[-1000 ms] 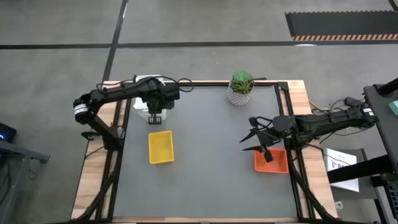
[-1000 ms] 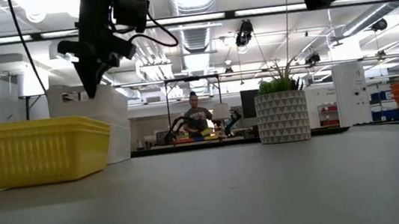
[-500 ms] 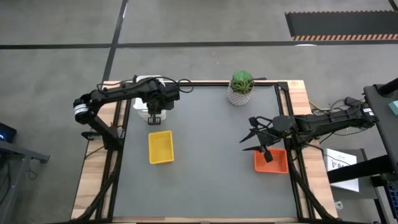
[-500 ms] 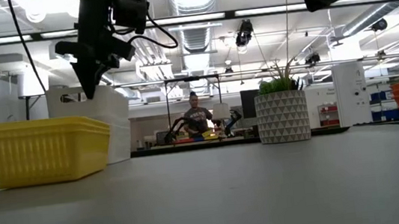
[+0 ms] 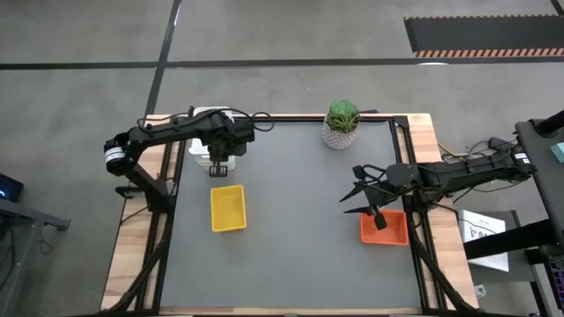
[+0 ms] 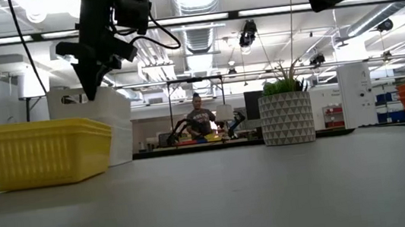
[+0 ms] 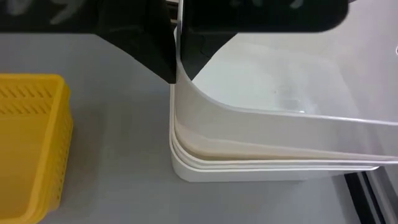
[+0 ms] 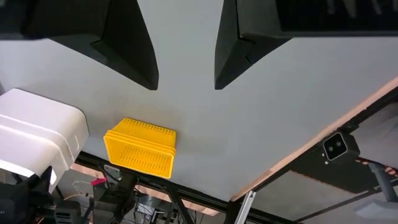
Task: Stack baskets by color
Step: Stack the right white bin on top of the left white bin
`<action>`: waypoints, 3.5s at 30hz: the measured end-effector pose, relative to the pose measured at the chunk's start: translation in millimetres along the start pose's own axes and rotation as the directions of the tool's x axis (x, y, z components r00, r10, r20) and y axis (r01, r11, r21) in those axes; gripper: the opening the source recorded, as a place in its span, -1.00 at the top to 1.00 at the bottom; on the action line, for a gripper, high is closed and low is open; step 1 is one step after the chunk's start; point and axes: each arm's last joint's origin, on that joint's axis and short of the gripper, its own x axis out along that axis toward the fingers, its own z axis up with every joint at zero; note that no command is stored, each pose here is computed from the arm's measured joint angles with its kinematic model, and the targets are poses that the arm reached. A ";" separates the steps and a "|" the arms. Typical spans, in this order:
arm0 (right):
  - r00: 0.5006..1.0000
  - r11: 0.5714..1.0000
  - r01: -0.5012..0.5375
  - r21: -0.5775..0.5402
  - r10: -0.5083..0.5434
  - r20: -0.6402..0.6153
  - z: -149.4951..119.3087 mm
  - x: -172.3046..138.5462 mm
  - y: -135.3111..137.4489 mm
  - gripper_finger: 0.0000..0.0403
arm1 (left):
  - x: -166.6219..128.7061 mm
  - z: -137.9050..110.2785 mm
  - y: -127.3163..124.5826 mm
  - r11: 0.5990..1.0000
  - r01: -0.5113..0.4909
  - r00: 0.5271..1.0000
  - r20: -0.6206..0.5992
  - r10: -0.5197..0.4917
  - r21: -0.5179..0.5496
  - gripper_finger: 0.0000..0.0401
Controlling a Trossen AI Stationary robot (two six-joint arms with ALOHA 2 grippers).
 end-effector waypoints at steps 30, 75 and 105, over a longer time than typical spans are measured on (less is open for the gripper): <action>1.000 1.000 -0.003 0.003 0.003 -0.011 -1.8 0.3 0.4 0.25 | -11.0 -4.1 -16.0 0.988 -0.038 0.977 0.202 0.068 -0.148 0.52; 1.000 1.000 -0.004 -0.008 0.004 -0.018 -4.5 1.1 1.0 0.25 | 28.0 0.9 -94.7 0.826 0.236 0.342 0.840 0.422 -0.511 0.99; 1.000 1.000 -0.004 0.012 0.004 -0.018 -4.4 1.1 1.0 0.25 | 93.0 -26.6 -95.4 0.573 0.147 0.447 0.571 0.688 -0.806 0.99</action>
